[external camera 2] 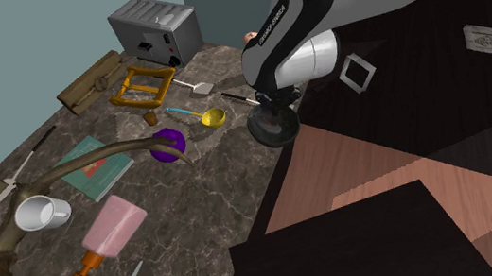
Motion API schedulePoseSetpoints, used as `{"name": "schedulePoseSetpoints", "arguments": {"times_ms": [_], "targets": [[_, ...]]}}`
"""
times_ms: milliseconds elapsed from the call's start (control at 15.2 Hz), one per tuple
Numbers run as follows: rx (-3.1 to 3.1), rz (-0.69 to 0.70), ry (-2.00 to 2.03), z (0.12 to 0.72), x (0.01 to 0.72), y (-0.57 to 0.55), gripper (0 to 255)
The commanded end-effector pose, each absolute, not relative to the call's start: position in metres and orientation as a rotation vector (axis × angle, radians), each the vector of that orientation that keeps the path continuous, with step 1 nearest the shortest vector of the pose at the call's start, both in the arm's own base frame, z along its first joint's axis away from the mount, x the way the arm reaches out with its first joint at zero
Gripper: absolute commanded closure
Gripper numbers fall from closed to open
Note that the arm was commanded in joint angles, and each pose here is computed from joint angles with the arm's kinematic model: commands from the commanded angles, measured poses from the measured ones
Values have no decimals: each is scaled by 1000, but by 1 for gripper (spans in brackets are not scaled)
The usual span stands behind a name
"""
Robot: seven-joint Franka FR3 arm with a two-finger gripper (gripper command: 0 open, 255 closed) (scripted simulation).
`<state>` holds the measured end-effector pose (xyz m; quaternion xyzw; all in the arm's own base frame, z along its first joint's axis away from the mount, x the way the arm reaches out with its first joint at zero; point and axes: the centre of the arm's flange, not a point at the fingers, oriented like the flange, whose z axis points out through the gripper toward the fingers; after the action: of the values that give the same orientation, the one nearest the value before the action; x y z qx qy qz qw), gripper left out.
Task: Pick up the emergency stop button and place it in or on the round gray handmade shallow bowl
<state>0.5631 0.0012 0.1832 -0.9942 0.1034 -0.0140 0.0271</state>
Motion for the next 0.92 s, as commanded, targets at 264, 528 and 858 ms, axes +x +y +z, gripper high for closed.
{"name": "schedulePoseSetpoints", "arguments": {"times_ms": [264, 528, 858], "targets": [[-3333, -138, 415, 158, 594, 78, 0], [-3504, -210, 485, 125, 618, 121, 0], [-3504, -210, 485, 101, 619, 110, 0]]}}
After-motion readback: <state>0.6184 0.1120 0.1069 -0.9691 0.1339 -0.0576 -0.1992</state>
